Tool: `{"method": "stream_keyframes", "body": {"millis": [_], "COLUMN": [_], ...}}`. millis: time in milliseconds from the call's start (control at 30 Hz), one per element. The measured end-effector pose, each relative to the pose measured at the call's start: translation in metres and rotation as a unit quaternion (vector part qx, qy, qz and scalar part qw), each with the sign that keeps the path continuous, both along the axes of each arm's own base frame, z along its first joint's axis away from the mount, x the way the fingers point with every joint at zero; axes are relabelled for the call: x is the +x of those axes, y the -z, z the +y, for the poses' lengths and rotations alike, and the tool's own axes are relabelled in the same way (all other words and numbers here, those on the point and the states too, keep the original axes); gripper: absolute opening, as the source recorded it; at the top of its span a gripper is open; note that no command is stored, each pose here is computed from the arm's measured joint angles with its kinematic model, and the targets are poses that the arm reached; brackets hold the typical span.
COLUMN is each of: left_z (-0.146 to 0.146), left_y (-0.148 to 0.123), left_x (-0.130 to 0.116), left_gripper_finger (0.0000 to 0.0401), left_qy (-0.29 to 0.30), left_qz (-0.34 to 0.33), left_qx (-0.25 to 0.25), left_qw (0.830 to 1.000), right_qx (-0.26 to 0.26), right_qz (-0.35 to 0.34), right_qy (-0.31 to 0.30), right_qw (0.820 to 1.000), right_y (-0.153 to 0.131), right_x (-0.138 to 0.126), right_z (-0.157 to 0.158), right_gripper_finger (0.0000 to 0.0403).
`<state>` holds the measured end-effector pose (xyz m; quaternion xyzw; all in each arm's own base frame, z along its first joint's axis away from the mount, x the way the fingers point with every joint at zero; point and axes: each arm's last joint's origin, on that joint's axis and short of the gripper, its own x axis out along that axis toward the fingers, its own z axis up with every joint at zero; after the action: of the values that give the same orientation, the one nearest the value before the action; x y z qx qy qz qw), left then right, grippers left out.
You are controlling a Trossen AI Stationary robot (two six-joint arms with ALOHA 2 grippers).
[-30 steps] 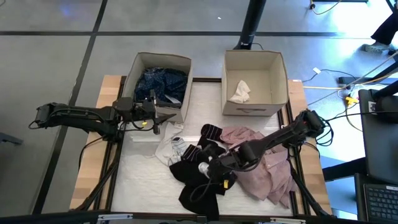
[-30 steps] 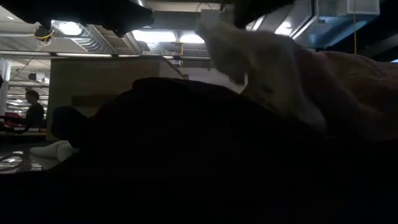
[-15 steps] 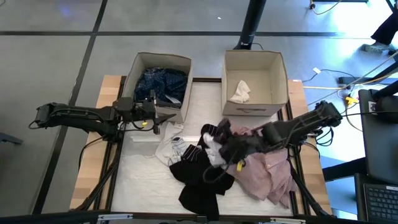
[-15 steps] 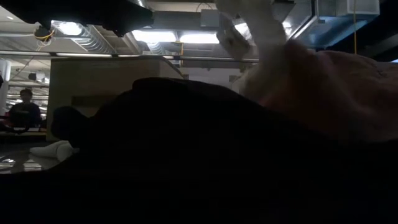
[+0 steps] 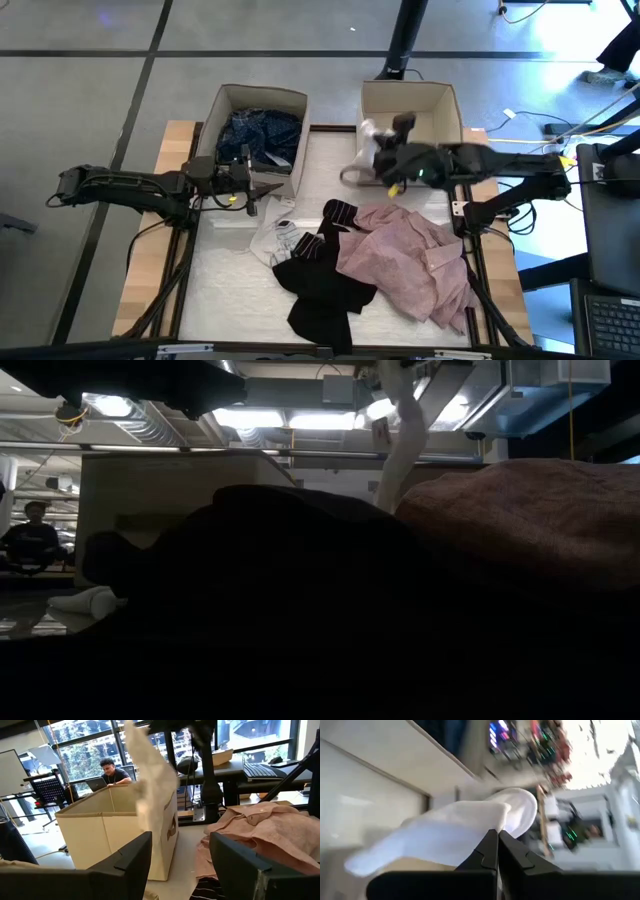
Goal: Sort clothes
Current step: Put the white sock into the right laundry organizer
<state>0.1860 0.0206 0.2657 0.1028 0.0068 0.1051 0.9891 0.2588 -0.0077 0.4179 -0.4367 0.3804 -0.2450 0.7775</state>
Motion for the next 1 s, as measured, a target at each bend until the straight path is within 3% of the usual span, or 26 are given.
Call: {"method": "stream_keyframes", "body": {"millis": [300,433,833,1000], "left_z": [0.000,0.000,0.000,0.000], "left_y": [0.000,0.000,0.001,0.004], "left_x": [0.000,0.000,0.000,0.000], "left_gripper_finger": [0.0189,0.0189,0.0189,0.0189], "left_qy": [0.000,0.000,0.000,0.000], "left_qz": [0.000,0.000,0.004,0.021], "left_qx": [0.001,0.001,0.000,-0.001], "left_qw": [1.000,1.000,1.000,1.000], "right_qx": [-0.072,-0.073,-0.021,-0.005], "right_qz": [0.042,0.067,0.054,0.078], "right_qy": [0.138,0.178,0.168,0.172], "right_qw": [0.987,0.979,0.984,0.982], "right_y": [-0.010,-0.007,-0.002,0.004], "right_x": [-0.022,-0.029,-0.031,-0.035], "right_z": [-0.052,-0.072,-0.090,-0.088], "right_gripper_finger": [0.0007,0.0008,0.0012,0.0073]}}
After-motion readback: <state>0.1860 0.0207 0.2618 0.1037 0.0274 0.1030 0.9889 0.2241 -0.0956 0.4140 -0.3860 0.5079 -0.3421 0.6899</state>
